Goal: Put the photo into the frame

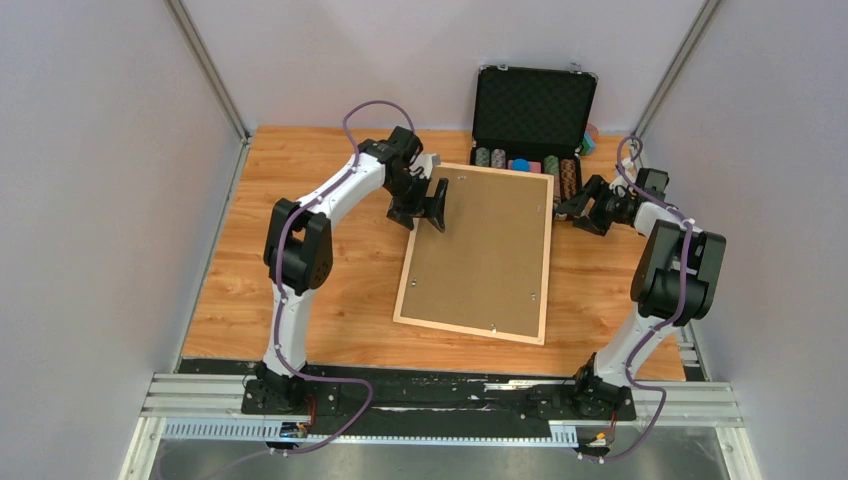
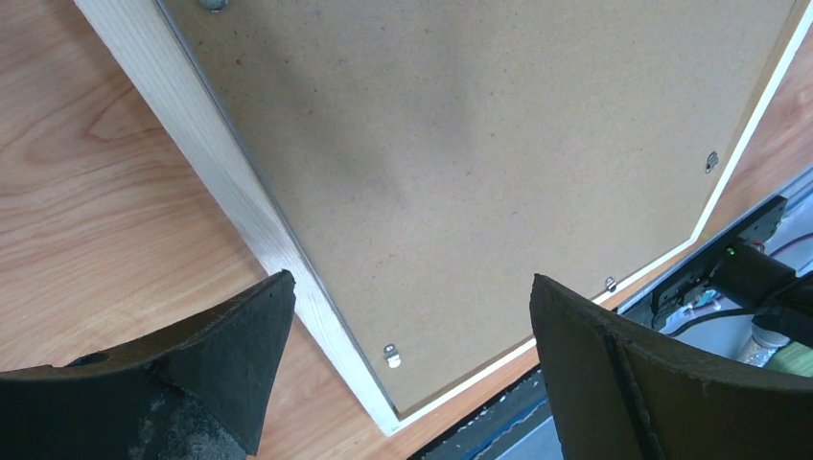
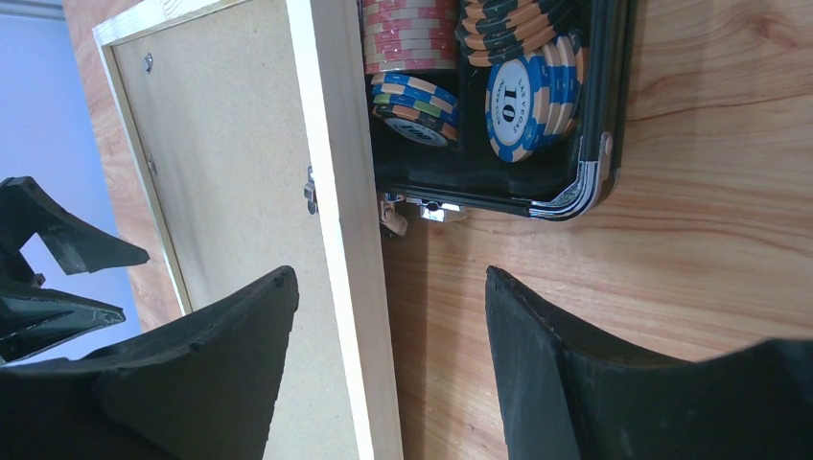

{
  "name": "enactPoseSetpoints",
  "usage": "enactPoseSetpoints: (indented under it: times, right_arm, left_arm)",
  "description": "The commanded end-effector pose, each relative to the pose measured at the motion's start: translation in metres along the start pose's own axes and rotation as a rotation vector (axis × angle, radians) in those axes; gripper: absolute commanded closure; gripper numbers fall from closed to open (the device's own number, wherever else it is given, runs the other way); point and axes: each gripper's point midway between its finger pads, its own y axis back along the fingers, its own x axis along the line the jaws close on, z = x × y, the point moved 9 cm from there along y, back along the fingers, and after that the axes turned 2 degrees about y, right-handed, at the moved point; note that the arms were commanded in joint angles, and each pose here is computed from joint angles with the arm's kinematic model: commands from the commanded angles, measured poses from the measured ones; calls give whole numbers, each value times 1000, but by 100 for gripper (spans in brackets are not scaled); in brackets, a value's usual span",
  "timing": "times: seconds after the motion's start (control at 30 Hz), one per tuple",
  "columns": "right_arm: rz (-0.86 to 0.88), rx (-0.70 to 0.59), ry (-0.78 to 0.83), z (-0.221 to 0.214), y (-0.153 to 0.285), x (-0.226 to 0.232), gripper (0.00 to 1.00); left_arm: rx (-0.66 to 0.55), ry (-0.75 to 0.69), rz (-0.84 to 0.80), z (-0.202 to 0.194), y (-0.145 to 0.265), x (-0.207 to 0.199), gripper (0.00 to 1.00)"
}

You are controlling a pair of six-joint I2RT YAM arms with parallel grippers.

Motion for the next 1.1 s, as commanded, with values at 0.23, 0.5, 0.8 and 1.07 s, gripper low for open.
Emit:
enactPoseSetpoints:
  times: [0.23, 0.5, 0.8, 1.07]
  right_arm:
    - [57, -30, 59, 10, 3, 16, 30]
    - [49, -37, 150, 9, 2, 34, 31]
    - [6, 25, 206, -12, -8, 34, 32]
    - [11, 59, 204, -21, -16, 33, 40]
  left_arm:
    - [-176, -174, 138, -2, 46, -2, 0]
    - [-244, -263, 154, 0, 25, 14, 4]
    - [-211, -268, 87, -5, -1, 25, 21]
    - [-199, -238, 54, -17, -10, 29, 33]
